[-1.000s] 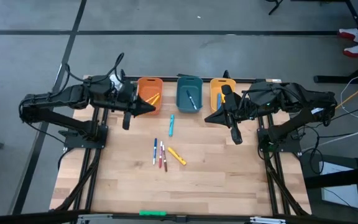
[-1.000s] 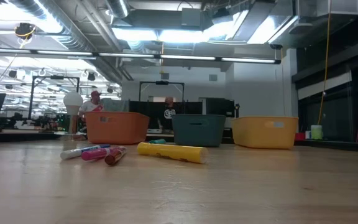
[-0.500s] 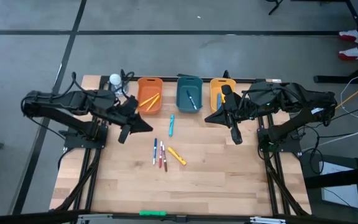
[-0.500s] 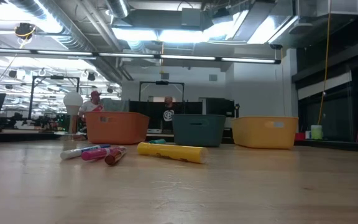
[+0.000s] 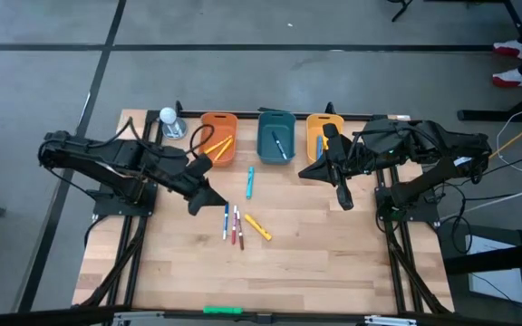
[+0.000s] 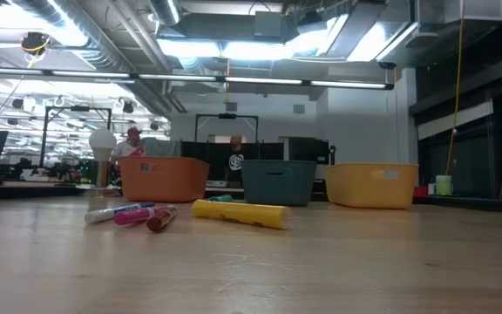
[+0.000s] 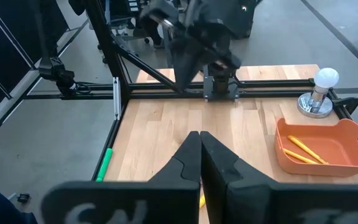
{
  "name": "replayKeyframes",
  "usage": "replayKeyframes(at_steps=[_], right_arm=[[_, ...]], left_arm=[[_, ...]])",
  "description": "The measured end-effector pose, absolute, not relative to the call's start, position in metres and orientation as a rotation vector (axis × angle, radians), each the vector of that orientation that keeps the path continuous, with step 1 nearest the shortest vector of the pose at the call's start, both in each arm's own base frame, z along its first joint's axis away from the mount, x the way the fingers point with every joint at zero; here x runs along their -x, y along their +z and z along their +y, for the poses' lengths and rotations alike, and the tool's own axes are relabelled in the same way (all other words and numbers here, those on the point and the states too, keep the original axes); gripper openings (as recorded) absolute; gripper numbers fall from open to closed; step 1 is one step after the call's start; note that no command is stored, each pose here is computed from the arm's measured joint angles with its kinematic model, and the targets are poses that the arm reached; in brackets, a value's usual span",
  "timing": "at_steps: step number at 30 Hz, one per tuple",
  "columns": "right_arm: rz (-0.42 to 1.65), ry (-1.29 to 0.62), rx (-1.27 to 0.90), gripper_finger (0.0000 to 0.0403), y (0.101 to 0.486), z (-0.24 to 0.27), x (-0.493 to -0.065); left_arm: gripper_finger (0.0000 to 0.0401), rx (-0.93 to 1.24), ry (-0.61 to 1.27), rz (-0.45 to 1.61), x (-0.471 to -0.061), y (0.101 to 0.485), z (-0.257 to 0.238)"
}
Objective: Pick & Place Markers
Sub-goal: Put the blue marker pen into the blue bin
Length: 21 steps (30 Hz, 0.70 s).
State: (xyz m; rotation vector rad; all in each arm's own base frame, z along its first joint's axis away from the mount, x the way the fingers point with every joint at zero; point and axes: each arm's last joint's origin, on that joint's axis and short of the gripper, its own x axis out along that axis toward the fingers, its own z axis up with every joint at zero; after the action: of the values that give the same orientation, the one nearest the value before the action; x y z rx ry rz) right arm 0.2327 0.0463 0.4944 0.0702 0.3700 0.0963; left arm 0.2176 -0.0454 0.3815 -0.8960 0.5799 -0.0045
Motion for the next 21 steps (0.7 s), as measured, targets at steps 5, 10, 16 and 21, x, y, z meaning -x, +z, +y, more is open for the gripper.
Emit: replayKeyframes(at_steps=[5,10,16,21], right_arm=[[0.376,0.096,-0.069,0.0000,0.494,0.046,-0.232],[0.379,0.095,-0.070,0.0000,0.494,0.046,-0.232],[0.393,0.094,-0.072,0.0000,0.492,0.046,-0.232],[0.404,0.093,-0.070,0.0000,0.491,0.046,-0.231]], left_arm=[[0.0003,0.996,0.102,0.643,-0.222,0.371,-0.045],[0.0001,1.068,0.160,0.691,-0.227,0.364,-0.046],[0.0001,1.112,0.247,0.783,-0.228,0.353,-0.047],[0.0003,1.141,0.353,0.878,-0.228,0.340,-0.047]])
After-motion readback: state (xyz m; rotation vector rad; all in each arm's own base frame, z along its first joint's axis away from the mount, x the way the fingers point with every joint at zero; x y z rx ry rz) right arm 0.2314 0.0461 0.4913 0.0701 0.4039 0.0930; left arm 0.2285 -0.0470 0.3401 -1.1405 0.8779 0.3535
